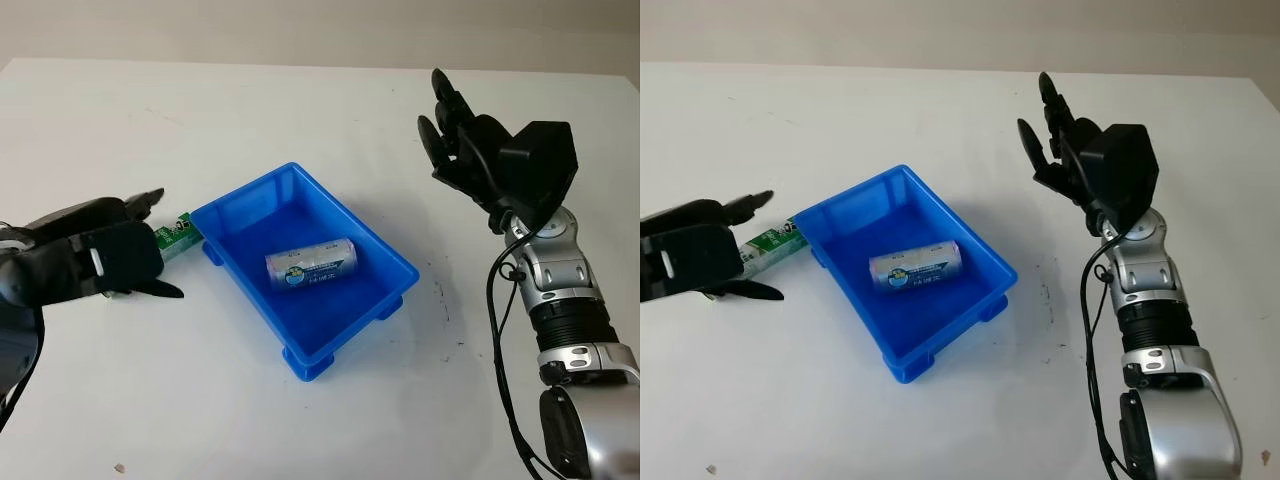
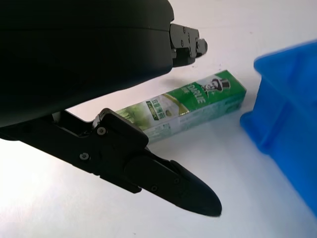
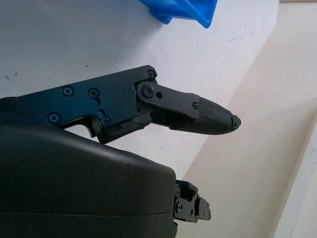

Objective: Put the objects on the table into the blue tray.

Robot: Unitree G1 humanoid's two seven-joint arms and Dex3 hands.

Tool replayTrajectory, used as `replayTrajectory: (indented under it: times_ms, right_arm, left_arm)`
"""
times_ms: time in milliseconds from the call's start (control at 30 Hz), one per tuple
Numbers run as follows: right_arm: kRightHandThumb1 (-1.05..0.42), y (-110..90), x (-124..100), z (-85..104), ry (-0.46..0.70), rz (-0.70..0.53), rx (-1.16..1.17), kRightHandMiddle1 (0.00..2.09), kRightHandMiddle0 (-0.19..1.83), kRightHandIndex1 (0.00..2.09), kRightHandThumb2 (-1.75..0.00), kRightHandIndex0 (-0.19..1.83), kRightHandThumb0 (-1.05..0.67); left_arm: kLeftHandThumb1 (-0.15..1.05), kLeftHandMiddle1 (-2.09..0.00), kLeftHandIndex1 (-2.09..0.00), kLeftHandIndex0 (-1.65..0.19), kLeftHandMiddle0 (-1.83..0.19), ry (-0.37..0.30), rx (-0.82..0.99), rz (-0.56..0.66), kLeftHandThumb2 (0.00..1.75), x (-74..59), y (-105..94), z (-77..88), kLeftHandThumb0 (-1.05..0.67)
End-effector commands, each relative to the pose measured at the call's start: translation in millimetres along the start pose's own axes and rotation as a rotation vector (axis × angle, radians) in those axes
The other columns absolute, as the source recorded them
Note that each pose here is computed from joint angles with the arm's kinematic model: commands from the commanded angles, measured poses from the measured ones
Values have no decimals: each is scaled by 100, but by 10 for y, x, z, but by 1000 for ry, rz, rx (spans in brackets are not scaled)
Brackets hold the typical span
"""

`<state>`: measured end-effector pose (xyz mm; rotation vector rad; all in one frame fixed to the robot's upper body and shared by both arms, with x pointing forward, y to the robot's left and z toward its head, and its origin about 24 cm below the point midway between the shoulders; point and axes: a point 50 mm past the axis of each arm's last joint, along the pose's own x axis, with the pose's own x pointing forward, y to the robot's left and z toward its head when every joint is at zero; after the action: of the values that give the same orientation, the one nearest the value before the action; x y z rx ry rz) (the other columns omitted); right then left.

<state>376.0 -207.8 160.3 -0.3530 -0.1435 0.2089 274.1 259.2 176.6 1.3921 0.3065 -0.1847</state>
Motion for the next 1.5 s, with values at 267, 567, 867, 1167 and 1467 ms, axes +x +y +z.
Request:
replayTrajectory:
  times_ms: [267,567,867,1167,1467]
  right_arm:
    - [-105,-4,12,68,-39,20,14,0,-19,0,-67,-19,-60]
    - [-105,-14,2,90,-57,29,12,0,-19,0,-67,-19,-58]
    - [-105,-28,0,107,-51,35,8,0,-19,0,-67,-19,-57]
    - [-105,-43,12,120,-51,31,30,0,-19,0,-64,-19,-57]
    - [-105,-35,19,121,-52,39,26,0,-19,0,-64,-19,-59]
  left_arm:
    - [94,-209,-91,0,-21,146,45,134,5,111,-185,22,-68]
    - [98,-209,-138,3,-79,179,102,295,6,250,-284,14,-49]
    - [105,-209,-172,-23,-81,154,101,324,8,338,-341,47,-39]
    - [105,-209,-205,-8,-76,137,174,275,18,352,-391,55,-43]
    - [105,-209,-182,-4,-71,157,204,252,17,359,-355,49,-42]
